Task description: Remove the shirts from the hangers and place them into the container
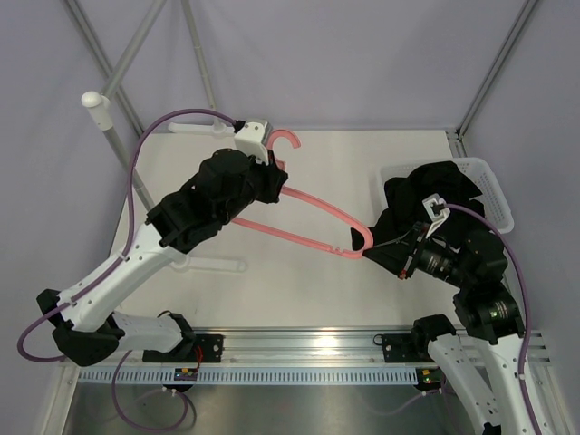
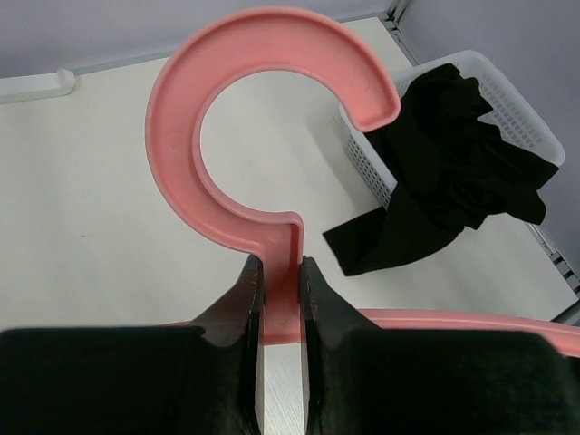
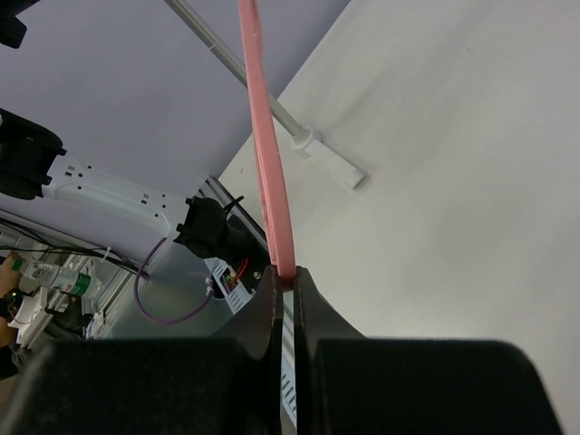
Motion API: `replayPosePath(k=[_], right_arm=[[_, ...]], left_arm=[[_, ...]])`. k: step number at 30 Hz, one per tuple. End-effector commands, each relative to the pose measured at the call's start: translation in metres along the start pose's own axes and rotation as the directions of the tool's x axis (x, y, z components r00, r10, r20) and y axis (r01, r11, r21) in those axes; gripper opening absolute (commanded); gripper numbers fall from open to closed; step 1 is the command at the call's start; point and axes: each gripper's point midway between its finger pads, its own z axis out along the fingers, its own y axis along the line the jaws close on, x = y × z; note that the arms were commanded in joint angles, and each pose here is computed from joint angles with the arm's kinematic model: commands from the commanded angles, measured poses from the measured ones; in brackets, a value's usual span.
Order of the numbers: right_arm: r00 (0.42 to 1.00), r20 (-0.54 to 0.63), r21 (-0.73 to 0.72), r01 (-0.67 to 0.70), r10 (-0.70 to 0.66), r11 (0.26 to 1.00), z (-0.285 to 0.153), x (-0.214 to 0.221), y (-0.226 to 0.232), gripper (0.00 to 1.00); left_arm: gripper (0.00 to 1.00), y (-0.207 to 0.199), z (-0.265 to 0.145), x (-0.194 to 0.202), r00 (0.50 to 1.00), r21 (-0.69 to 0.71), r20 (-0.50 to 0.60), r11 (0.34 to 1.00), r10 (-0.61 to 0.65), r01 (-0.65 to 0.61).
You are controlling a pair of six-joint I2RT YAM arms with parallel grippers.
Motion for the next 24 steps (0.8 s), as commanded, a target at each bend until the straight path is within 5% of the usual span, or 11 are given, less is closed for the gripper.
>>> replayPosePath(k=[1,2,5,8,12,17,18,19,21,22,24], right_arm=[[0.999,0.032,-0.008,0.042,-0.042,0.999,0.001,-0.015,0.007,0.0],[0.999,0.027,-0.009,0.044,-0.043,0.999,0.002,-0.015,0.006,0.0],[0.998,0.027,-0.003,0.053,-0.053,0.999,0.003,-0.017,0.005,0.0],[0.998,0.024,-0.004,0.066,-0.066,0.998,0.005,-0.019,0.004,0.0],[0.998,0.013,-0.021,0.065,-0.064,0.998,0.016,-0.025,-0.001,0.0],[0.999,0.027,-0.084,0.044,-0.042,0.995,0.042,-0.053,-0.001,0.0],[0.997,0.046,-0.122,0.061,-0.056,0.991,0.048,-0.062,0.007,0.0],[0.998,0.041,-0.134,0.062,-0.057,0.989,0.055,-0.066,0.007,0.0],[0.996,0.038,-0.16,0.088,-0.083,0.983,0.079,-0.079,0.013,0.0],[0.995,0.035,-0.174,0.103,-0.099,0.979,0.088,-0.082,0.016,0.0],[0.992,0.027,-0.194,0.123,-0.119,0.973,0.114,-0.093,0.023,0.0]], left_arm=[[0.06,-0.015,-0.018,-0.027,0.995,0.084,0.077,0.995,-0.056,0.05],[0.33,-0.022,-0.026,-0.033,0.993,0.134,0.095,0.99,-0.066,0.053],[0.61,-0.036,-0.049,-0.046,0.986,0.244,0.137,0.968,-0.099,0.063],[0.77,-0.045,-0.072,-0.06,0.977,0.319,0.175,0.946,-0.123,0.062],[0.86,-0.053,-0.119,-0.083,0.954,0.429,0.243,0.901,-0.178,0.059],[0.71,-0.064,-0.168,-0.08,0.938,0.584,0.22,0.806,-0.268,0.093],[0.63,-0.063,-0.167,-0.069,0.943,0.585,0.189,0.802,-0.276,0.117],[0.4,-0.059,-0.173,-0.061,0.943,0.584,0.154,0.797,-0.295,0.154],[0.2,-0.053,-0.17,-0.041,0.949,0.564,0.101,0.803,-0.299,0.193],[0.0,-0.047,-0.176,-0.032,0.948,0.554,0.088,0.806,-0.305,0.208],[0.0,-0.037,-0.167,-0.007,0.95,0.511,0.051,0.825,-0.309,0.241]])
